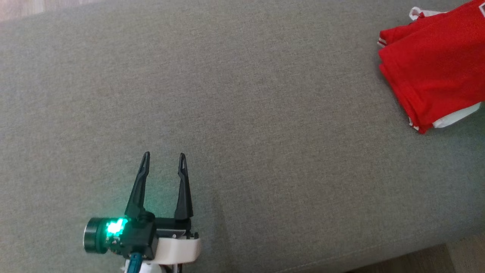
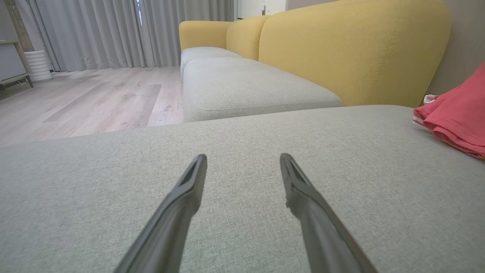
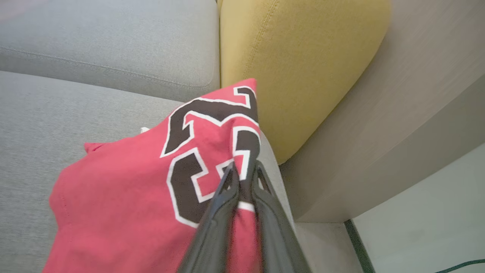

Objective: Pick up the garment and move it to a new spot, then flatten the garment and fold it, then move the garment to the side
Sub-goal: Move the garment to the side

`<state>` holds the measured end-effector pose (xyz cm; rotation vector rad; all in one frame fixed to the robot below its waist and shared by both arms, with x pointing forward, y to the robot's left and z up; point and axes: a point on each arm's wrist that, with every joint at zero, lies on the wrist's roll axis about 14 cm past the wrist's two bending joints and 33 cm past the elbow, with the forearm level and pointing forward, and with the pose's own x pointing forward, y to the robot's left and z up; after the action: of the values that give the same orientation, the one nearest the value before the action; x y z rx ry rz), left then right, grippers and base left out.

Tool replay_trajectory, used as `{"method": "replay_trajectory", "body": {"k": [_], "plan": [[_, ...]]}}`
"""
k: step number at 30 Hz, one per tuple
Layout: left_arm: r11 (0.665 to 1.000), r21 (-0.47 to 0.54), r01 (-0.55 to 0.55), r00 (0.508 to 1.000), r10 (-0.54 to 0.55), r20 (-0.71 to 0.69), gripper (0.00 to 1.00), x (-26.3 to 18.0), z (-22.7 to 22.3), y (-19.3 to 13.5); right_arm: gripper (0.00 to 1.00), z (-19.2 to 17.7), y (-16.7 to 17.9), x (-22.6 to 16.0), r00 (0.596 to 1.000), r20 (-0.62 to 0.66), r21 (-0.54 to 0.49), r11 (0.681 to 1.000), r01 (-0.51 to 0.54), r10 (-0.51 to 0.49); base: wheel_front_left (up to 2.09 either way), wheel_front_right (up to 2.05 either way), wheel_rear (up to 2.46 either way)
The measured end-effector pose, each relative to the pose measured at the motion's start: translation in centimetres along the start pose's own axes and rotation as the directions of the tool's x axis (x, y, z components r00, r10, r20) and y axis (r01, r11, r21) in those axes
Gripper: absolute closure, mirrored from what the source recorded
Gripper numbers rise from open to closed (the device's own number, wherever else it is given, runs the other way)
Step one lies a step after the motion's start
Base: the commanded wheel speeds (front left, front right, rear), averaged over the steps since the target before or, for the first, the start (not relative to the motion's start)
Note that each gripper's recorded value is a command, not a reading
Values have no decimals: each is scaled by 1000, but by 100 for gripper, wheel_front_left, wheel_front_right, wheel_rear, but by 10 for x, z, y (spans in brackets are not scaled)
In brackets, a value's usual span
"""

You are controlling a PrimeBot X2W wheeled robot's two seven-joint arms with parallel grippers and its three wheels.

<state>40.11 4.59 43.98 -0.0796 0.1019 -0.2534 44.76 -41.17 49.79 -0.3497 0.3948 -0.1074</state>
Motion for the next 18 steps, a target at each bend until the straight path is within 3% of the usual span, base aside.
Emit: {"method": "replay_trajectory", "body": {"k": [1, 5, 10, 14, 18], "plan": [[1000, -1, 0, 1000, 0, -1, 0, 1, -1, 0, 0, -2, -2, 0, 1000, -1, -18, 1000, 6, -6, 0, 0, 0], [1000, -1, 0, 1000, 0, 14, 0, 0, 5, 1, 0, 5, 2, 2, 999, 53, -53, 999, 9, -7, 0, 0, 0], [1000, -12, -8, 999, 9, 43, 0, -6, 18, 4, 0, 12, 38, 1, 991, 128, -9, 999, -48, 49, 0, 0, 0], [1000, -15, -27, 998, 27, 59, 0, -22, 26, 8, 0, -12, 101, -16, 980, 132, 82, 984, -161, 149, 0, 0, 0], [999, -7, -48, 996, 49, 72, 0, -44, 33, 12, 0, -30, 162, -45, 959, 145, 167, 949, -267, 244, 0, 0, 0]]}}
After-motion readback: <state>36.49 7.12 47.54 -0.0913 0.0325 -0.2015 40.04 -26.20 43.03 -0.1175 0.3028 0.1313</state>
